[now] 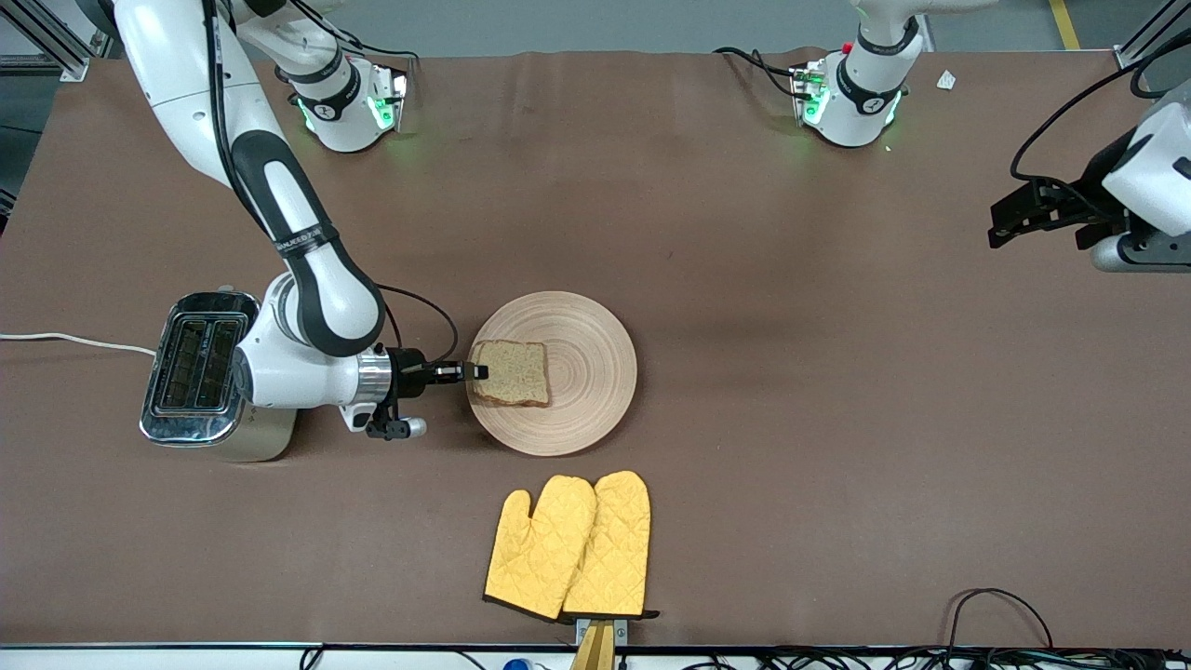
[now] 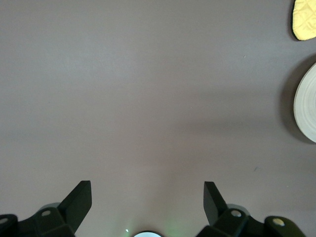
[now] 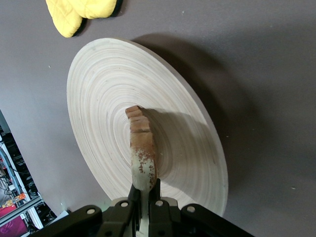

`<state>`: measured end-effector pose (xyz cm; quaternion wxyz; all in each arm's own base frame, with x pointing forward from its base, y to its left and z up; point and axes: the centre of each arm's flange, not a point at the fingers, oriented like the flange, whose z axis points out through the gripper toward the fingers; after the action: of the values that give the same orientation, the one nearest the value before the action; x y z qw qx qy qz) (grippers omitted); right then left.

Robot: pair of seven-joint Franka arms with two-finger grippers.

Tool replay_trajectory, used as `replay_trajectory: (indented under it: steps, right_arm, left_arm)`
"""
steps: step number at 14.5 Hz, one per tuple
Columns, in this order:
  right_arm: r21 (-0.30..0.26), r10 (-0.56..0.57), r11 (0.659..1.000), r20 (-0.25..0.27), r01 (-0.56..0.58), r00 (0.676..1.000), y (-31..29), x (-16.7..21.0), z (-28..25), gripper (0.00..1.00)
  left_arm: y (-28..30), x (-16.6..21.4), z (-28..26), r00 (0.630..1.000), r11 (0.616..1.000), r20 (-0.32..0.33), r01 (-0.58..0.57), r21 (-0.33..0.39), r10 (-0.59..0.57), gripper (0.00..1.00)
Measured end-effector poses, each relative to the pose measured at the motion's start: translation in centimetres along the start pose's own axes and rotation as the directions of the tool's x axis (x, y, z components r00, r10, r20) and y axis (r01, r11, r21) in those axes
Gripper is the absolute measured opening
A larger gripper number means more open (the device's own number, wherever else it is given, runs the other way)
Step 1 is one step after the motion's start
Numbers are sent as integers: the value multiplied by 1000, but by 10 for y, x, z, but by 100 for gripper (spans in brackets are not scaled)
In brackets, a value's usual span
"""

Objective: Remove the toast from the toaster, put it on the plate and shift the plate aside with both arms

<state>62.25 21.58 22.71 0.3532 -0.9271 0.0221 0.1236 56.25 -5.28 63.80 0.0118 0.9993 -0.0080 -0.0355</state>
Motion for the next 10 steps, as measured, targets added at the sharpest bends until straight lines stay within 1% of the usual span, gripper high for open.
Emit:
replay_trajectory:
  steps: [1,2,4,5,6,7,8,10]
  right_arm:
    - [-1,2,1000,3,-2,1000,1,0,2,10]
    - [-2,3,1000,7,-3,1000,2,-1,5,15]
    - [-6,6,1000,15,-6,1000,5,-1,11,34]
    - [-9,6,1000,14,-6,1000,5,-1,14,44]
    - [-12,3,1000,10,-3,1000,5,0,17,56]
    - [-18,-2,1000,8,2,1000,3,-1,18,66]
    - [-30,-10,999,9,10,1000,4,0,18,78]
    - [-67,-24,997,10,24,1000,11,2,12,96]
  left_arm:
    - [-11,2,1,1000,1000,4,21,-12,-21,100]
    - [-23,4,3,999,999,7,39,-25,-39,100]
    - [-38,12,13,998,995,22,66,-72,-65,100]
    - [-43,23,24,997,991,19,77,-108,-76,100]
    - [-45,38,39,996,985,10,86,-151,-85,100]
    - [-43,55,59,996,977,9,89,-193,-88,100]
    - [-37,70,80,996,968,19,90,-236,-88,100]
    - [-15,96,124,995,934,56,95,-343,-81,100]
